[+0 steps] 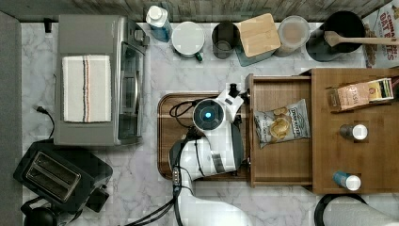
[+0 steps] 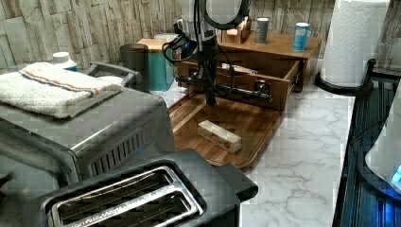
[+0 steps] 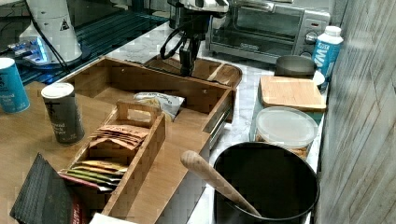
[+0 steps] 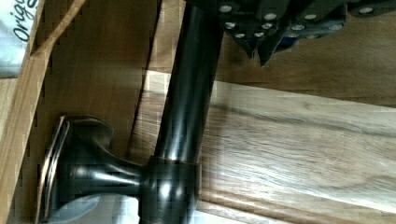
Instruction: Close the drawer.
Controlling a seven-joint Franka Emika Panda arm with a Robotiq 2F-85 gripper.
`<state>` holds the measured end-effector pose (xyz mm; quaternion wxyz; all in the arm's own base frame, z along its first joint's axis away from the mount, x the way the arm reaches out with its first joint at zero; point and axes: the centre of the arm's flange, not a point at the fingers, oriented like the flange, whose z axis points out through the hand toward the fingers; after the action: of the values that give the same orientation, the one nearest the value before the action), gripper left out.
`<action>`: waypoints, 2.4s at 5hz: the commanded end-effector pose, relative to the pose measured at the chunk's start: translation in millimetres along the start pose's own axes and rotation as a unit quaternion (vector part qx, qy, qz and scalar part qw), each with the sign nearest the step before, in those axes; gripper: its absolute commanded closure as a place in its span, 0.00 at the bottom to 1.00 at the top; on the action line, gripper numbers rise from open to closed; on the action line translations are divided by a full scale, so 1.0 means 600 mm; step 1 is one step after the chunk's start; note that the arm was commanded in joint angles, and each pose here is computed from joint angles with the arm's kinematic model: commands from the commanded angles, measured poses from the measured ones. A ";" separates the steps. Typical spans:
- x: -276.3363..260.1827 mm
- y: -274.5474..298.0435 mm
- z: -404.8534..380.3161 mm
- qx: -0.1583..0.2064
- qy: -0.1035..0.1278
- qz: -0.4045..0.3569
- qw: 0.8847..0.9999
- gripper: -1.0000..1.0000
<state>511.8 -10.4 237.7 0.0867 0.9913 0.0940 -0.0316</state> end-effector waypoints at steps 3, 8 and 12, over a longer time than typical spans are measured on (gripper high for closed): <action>-0.118 0.396 -0.032 -0.008 0.076 0.113 0.991 1.00; -0.182 0.568 -0.049 -0.049 0.040 0.180 0.982 1.00; -0.182 0.568 -0.049 -0.049 0.040 0.180 0.982 1.00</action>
<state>504.9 -220.1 252.2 0.0692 0.9963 0.0381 -0.0342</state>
